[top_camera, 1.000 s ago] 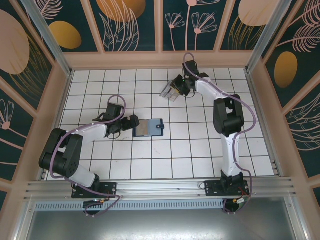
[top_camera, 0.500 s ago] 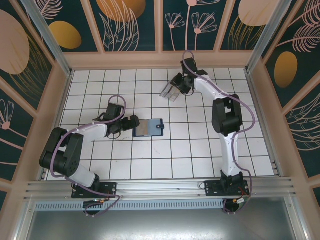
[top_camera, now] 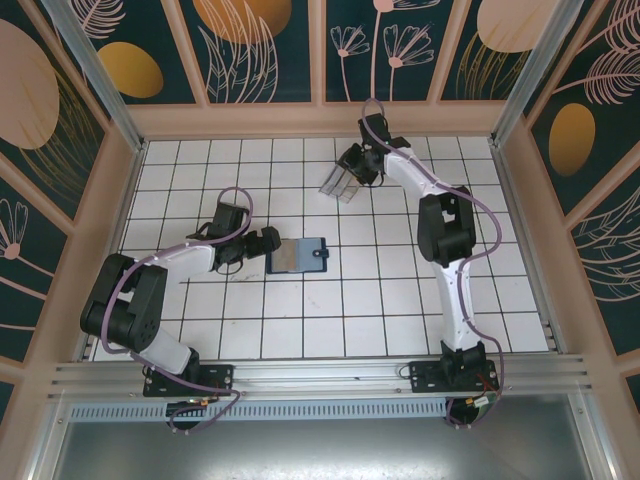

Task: Put the credit cards into the card holder

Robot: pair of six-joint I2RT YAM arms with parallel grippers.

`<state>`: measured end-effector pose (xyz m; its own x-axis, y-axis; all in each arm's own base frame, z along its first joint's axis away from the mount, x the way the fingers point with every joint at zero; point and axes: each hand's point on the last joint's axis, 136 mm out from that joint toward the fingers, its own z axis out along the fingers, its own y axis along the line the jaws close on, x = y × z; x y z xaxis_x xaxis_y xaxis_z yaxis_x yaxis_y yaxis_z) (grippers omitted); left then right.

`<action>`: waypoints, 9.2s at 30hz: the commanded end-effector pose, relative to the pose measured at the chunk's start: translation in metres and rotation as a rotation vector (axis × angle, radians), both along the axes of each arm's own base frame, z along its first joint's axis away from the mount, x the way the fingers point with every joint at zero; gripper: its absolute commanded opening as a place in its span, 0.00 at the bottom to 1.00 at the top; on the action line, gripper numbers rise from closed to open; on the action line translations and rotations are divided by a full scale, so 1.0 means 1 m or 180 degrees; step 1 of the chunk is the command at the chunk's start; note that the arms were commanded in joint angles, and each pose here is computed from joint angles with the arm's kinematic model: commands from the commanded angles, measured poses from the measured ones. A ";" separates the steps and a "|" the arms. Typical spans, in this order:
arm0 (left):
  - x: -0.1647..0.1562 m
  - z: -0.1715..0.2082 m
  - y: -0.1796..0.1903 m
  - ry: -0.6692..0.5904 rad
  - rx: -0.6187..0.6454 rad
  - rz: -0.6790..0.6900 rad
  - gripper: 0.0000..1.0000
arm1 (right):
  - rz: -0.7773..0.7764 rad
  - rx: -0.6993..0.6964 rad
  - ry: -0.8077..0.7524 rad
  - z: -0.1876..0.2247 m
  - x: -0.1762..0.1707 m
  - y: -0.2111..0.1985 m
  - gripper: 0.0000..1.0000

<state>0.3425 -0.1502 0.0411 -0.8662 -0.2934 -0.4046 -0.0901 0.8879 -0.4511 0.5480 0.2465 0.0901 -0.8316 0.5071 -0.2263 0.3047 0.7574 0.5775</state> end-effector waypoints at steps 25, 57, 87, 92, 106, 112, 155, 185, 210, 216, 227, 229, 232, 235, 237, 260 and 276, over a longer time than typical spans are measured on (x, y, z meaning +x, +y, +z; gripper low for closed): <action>0.005 0.007 -0.002 -0.0020 0.0006 -0.0017 0.99 | 0.0231 0.0461 -0.0577 0.060 0.013 0.010 0.24; 0.001 0.007 0.000 -0.0030 0.0004 -0.0009 0.98 | 0.0200 0.0133 -0.0212 0.036 -0.004 -0.003 0.33; 0.026 0.027 -0.007 -0.0142 -0.0014 -0.0010 0.98 | 0.0275 -0.0750 -0.0024 0.007 -0.028 -0.042 0.32; 0.025 0.026 -0.006 -0.0123 0.0010 0.0001 0.98 | 0.0343 -0.0714 0.0067 -0.010 -0.028 -0.038 0.32; 0.029 0.030 -0.007 -0.0126 0.0011 -0.0005 0.99 | 0.0532 -0.0980 0.0121 -0.018 -0.038 -0.055 0.12; 0.030 0.032 -0.010 -0.0123 -0.0009 -0.0039 0.98 | 0.0764 -0.1166 0.0164 -0.017 -0.052 -0.075 0.03; 0.022 0.031 -0.025 -0.0114 -0.0438 -0.0036 0.99 | 0.1329 -0.1231 0.0179 -0.016 -0.086 -0.110 0.43; 0.019 0.033 -0.024 -0.0142 -0.0436 -0.0039 0.99 | 0.1593 -0.0762 -0.0145 0.028 -0.083 -0.081 0.32; 0.020 0.030 -0.026 -0.0105 -0.0499 -0.0033 0.99 | 0.1617 -0.0635 -0.0158 0.032 -0.086 -0.080 0.16; 0.020 0.030 -0.026 -0.0110 -0.0499 -0.0033 0.99 | 0.1624 -0.0603 -0.0168 0.034 -0.085 -0.079 0.12; 0.020 0.030 -0.028 -0.0097 -0.0512 -0.0046 0.98 | 0.1594 -0.0720 -0.0152 0.039 -0.088 -0.085 0.08; 0.021 0.030 -0.029 -0.0103 -0.0530 -0.0053 0.98 | 0.1574 -0.0790 -0.0129 0.038 -0.089 -0.090 0.07; 0.019 0.040 -0.042 -0.0195 -0.0801 -0.0191 0.98 | 0.1536 -0.0887 -0.0121 0.040 -0.091 -0.097 0.03; 0.017 0.053 -0.049 -0.0347 -0.1052 -0.0229 0.98 | 0.1506 -0.0930 -0.0152 0.044 -0.095 -0.100 0.01; 0.017 0.059 -0.048 -0.0408 -0.1050 -0.0225 0.99 | 0.1467 -0.0954 -0.0184 0.048 -0.097 -0.103 0.00; 0.002 0.044 -0.021 -0.0299 -0.0578 -0.0064 0.98 | 0.1259 -0.0855 -0.0455 0.059 -0.094 -0.107 0.00; 0.010 0.040 -0.021 -0.0273 -0.0450 -0.0119 0.98 | 0.1450 -0.0567 -0.0395 0.064 -0.091 -0.087 0.00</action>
<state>0.3457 -0.1724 0.0814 -0.8442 -0.3331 -0.4200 -0.0217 0.8041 -0.5941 0.4563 0.1519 0.1621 -0.9061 0.0614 -0.4185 -0.1311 0.9000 0.4158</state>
